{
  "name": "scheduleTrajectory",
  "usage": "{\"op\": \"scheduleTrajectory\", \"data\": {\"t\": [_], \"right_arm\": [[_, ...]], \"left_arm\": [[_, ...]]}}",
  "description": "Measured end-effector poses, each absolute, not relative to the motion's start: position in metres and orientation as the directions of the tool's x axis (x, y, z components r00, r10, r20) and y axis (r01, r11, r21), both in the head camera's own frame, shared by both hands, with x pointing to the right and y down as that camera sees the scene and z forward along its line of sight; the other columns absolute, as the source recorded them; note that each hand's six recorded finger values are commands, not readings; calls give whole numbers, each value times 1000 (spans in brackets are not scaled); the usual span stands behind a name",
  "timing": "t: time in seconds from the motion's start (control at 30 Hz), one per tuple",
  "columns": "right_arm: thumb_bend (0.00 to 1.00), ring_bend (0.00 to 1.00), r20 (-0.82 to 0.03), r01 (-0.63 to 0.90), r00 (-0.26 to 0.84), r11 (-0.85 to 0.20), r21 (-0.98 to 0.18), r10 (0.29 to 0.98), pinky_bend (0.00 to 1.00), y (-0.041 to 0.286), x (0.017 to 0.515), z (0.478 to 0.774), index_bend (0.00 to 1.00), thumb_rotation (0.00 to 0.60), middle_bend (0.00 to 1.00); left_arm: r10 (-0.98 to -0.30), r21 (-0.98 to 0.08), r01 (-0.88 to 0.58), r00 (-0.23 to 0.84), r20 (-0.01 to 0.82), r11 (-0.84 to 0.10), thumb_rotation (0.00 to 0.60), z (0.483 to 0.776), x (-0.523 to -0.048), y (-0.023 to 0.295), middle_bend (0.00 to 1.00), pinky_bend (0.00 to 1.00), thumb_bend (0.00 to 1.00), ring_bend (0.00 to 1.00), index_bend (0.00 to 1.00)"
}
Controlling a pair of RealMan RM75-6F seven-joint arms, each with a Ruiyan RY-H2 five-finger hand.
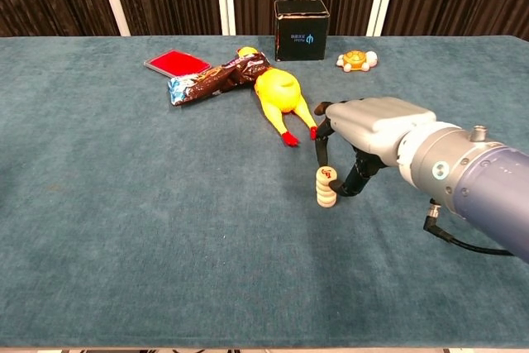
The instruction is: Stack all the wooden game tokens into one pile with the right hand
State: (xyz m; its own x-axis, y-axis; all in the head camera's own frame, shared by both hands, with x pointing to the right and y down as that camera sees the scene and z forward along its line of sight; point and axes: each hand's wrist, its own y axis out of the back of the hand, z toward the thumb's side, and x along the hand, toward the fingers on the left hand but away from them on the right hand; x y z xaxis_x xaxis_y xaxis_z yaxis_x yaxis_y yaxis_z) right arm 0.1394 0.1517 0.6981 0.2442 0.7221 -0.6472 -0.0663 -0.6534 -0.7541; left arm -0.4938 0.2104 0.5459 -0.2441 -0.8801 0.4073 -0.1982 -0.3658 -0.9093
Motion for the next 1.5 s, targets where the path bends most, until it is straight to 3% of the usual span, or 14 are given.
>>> {"op": "scheduleTrajectory", "data": {"t": [1.5], "right_arm": [[430,0,-659,-78,233,-662,-745,715,0,153,142,701,442,600,0]], "left_arm": [[-877,-908,-188,-245,414,-375,600,547,-494,211,0,184,187,0,119]]}}
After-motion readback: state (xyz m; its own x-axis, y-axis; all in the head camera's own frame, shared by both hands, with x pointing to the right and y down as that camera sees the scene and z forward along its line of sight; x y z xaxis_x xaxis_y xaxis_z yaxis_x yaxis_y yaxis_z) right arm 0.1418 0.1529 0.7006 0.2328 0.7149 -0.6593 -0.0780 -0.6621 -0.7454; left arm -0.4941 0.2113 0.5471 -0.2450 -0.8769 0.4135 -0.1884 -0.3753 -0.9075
